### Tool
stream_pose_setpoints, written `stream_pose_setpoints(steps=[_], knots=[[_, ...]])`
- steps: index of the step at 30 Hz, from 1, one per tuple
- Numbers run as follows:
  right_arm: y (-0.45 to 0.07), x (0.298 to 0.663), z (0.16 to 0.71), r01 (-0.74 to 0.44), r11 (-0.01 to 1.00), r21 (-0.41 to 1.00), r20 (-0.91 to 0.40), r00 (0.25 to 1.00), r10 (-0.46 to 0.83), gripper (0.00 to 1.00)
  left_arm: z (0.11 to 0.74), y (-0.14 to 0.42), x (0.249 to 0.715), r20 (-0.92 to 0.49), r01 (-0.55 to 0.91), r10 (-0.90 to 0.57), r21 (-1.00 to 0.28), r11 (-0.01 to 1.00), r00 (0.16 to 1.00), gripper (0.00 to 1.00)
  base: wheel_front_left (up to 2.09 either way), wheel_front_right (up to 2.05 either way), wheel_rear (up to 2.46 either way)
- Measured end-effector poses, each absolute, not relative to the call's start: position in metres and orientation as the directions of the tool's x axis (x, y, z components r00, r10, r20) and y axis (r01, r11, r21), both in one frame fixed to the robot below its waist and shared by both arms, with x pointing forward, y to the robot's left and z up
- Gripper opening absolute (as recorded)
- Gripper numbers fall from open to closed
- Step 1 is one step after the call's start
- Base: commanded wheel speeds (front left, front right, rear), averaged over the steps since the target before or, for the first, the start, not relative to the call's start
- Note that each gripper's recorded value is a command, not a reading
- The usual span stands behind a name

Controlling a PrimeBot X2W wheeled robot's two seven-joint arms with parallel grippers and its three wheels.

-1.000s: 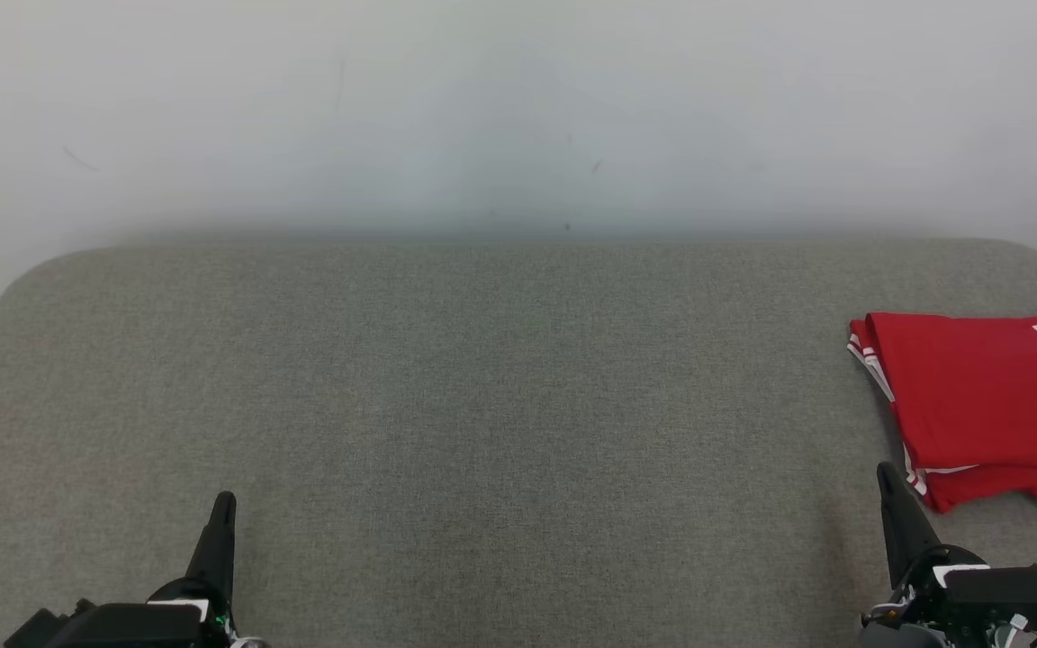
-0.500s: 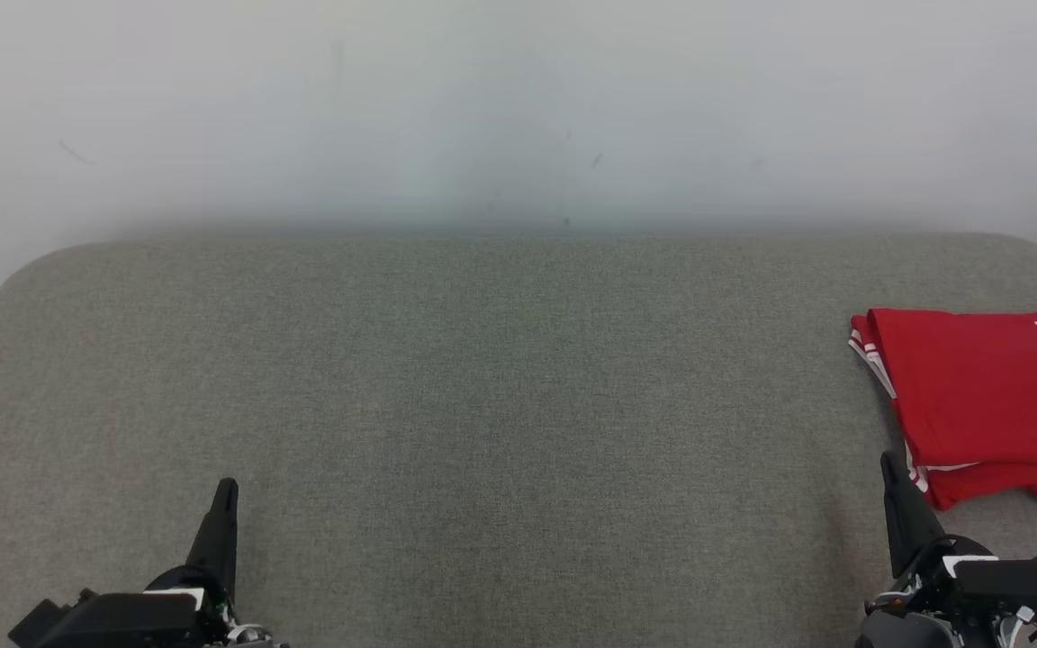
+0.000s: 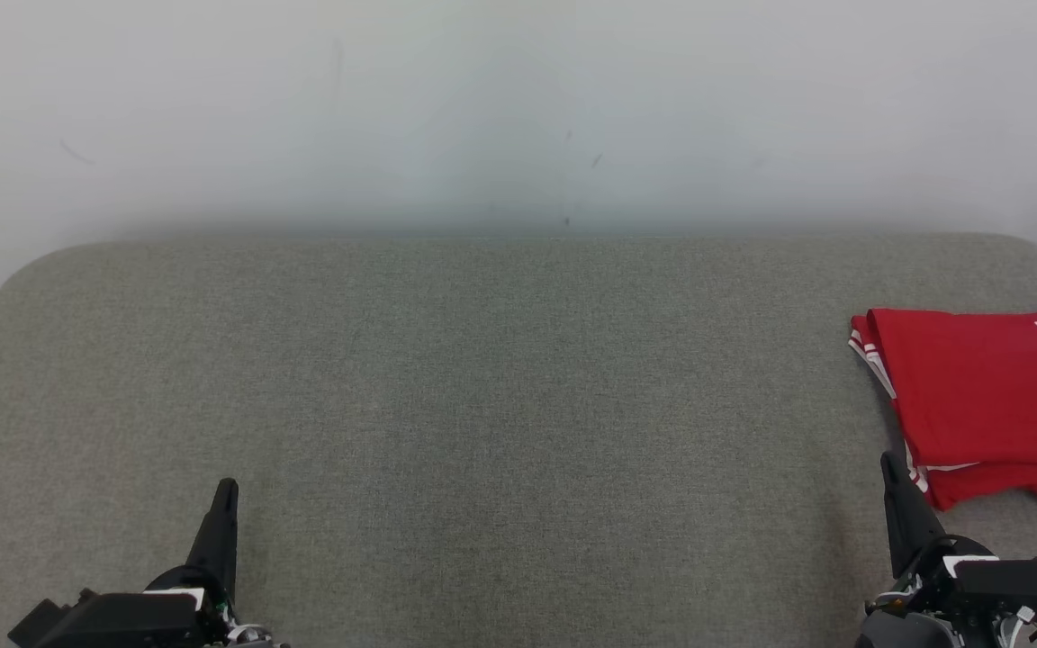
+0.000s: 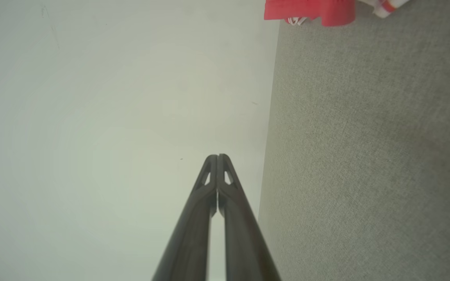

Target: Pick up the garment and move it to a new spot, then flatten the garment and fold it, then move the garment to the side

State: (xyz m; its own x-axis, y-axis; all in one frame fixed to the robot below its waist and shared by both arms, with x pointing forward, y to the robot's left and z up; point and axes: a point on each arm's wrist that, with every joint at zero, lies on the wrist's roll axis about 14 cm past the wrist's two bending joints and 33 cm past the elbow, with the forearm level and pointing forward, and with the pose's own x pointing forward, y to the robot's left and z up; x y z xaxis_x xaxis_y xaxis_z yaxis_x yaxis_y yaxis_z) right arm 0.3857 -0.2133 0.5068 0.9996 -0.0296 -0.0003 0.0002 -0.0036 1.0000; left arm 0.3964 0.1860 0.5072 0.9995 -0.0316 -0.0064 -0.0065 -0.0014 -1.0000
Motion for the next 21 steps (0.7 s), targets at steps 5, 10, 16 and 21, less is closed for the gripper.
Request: stream_pose_setpoints(steps=[5, 10, 16, 21], knots=[[-0.2133, 0.3857, 0.5068, 0.0, -0.003, 1.0, 0.0, 1.0, -0.029, 0.0, 0.5072, 0.186, 0.3964, -0.006, -0.006, -0.032, -1.0, -0.001, 0.999, 0.0, 0.0, 0.0, 0.0], [-0.2133, 0.3857, 0.5067, 0.0, -0.004, 1.0, 0.0, 1.0, -0.029, 0.0, 0.5072, 0.1861, 0.3964, -0.006, -0.006, -0.031, -1.0, -0.001, 0.999, 0.0, 0.0, 0.0, 0.0], [-0.2133, 0.3857, 0.5069, 0.0, -0.004, 1.0, 0.0, 1.0, -0.03, 0.0, 0.5072, 0.1861, 0.3964, -0.006, -0.006, -0.031, -1.0, -0.001, 0.999, 0.0, 0.0, 0.0, 0.0], [-0.2133, 0.3857, 0.5067, 0.0, -0.004, 1.0, 0.0, 1.0, -0.03, 0.0, 0.5072, 0.186, 0.3964, -0.006, -0.006, -0.032, -1.0, -0.001, 0.999, 0.0, 0.0, 0.0, 0.0]])
